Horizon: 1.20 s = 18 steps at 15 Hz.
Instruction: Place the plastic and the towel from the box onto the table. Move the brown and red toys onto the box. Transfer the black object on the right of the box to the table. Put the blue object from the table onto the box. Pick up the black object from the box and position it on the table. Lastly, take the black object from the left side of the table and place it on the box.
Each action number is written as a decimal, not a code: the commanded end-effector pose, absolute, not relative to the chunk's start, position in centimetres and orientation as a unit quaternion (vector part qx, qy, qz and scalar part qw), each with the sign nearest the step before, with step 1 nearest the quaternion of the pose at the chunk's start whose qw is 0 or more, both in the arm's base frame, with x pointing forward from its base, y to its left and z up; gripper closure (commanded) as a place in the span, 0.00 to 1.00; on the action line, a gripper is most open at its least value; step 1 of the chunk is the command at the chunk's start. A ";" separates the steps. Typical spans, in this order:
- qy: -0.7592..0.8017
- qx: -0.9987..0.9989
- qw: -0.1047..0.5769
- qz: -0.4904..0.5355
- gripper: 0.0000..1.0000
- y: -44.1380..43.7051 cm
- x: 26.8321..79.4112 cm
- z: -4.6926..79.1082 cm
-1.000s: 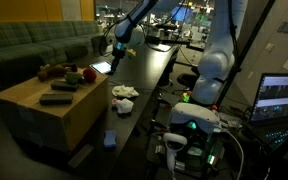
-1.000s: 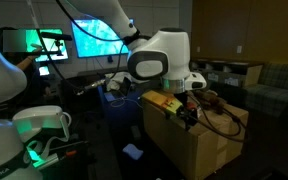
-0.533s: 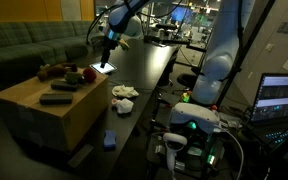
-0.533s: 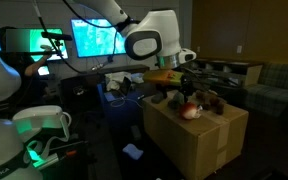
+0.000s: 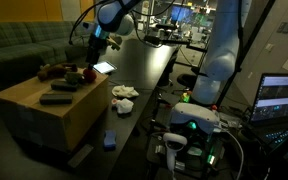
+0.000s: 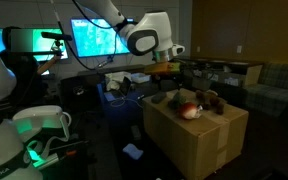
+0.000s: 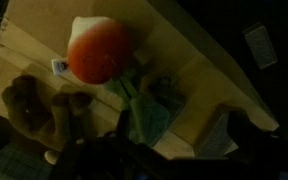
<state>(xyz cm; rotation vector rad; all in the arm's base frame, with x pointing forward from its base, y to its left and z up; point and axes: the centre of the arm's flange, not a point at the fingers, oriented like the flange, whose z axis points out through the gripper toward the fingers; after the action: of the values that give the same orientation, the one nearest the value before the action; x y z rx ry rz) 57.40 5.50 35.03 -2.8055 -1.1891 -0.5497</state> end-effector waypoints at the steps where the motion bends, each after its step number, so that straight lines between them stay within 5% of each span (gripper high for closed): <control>1: -0.418 -0.892 0.010 -0.175 0.00 7.8 60.6 34.8; 18: -0.510 -0.848 -0.024 -0.143 0.00 13.8 69.8 29.5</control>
<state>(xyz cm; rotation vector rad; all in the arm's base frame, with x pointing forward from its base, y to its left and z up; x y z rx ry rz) 66.53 13.26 29.60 -2.6980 -1.6134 -0.4688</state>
